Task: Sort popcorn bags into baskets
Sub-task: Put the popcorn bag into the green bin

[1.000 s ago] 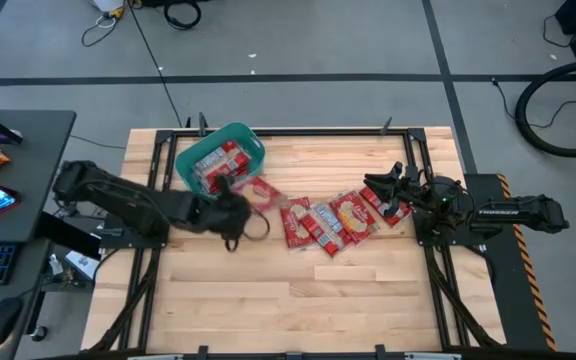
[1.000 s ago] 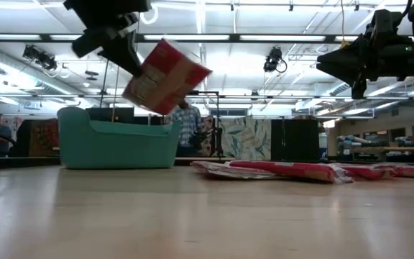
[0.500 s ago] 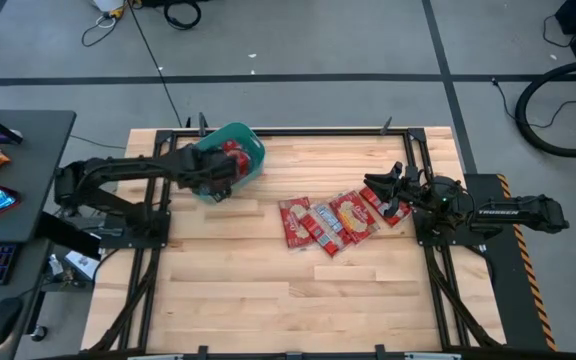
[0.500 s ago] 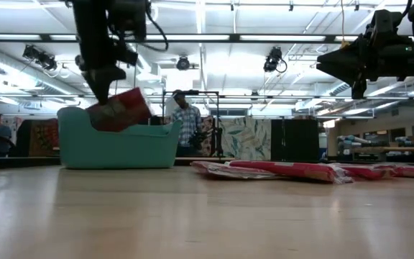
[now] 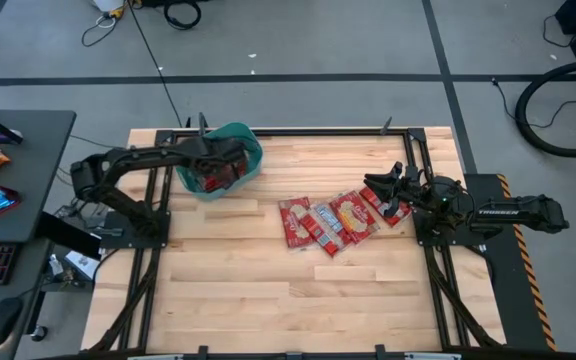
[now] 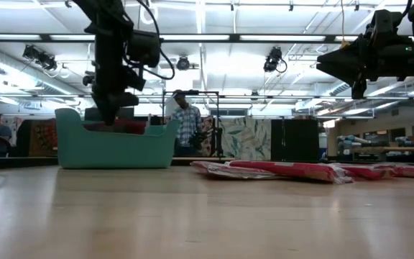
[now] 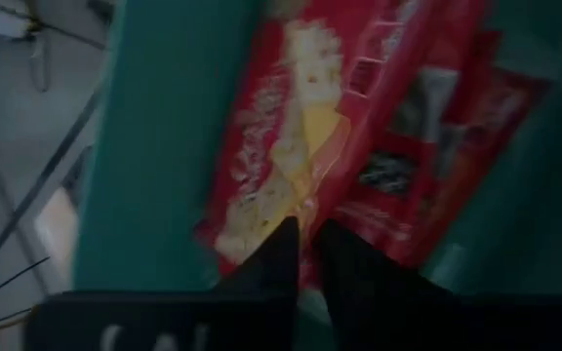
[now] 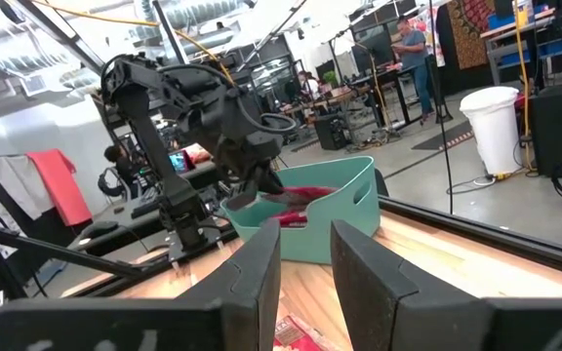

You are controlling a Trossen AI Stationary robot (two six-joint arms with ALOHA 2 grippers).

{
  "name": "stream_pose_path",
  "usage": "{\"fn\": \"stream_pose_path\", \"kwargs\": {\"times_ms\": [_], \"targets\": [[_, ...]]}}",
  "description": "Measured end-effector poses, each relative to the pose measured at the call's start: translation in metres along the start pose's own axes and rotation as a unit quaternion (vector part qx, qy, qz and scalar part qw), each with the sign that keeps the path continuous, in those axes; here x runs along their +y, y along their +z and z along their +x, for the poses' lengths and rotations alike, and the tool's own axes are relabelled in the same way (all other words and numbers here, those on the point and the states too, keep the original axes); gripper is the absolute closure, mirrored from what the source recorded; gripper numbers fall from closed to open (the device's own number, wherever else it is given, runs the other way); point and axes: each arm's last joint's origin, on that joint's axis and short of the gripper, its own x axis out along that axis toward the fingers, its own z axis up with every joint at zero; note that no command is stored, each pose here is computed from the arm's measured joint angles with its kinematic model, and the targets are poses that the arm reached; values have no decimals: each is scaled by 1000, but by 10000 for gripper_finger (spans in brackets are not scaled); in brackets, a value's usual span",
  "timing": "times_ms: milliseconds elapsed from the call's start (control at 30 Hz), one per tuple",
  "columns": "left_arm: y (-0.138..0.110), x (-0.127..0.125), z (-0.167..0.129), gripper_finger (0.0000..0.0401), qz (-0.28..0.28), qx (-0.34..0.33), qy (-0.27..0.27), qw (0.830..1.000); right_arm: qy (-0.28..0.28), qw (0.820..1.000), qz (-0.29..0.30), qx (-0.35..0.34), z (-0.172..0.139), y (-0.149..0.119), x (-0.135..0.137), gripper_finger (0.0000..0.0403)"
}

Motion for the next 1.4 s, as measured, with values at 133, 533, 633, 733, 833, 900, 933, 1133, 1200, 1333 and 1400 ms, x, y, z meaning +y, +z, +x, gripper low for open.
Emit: {"fn": "stream_pose_path", "kwargs": {"times_ms": [133,533,633,733,833,900,933,1133,1200,1333,1400], "targets": [[1,-6,-3,304,1,-9,-26,1000,0,1000,0,0,0,0,0,305],[4,-53,-58,268,165,-85,-224,957,0,1000,0,0,0,0,0,305],[2,-73,-63,272,185,-105,-257,943,0,1000,0,0,0,0,0,305],[-1,-94,-64,272,216,-122,-266,931,0,1000,0,0,0,0,0,305],[-5,-119,-60,272,260,-138,-270,916,0,1000,0,0,0,0,0,305],[-8,-136,-57,272,294,-156,-267,905,0,1000,0,0,0,0,0,305],[-10,-144,-56,272,314,-169,-259,898,0,1000,0,0,0,0,0,305],[-25,-186,-55,247,474,-269,-141,826,0,1000,0,0,0,0,0,305],[-32,-197,-54,232,533,-285,-92,791,0,1000,0,0,0,0,0,305],[-43,-214,-47,203,617,-293,-7,730,0,1000,0,0,0,0,0,305],[-44,-222,-42,194,635,-298,15,712,0,1000,0,0,0,0,0,305]]}}
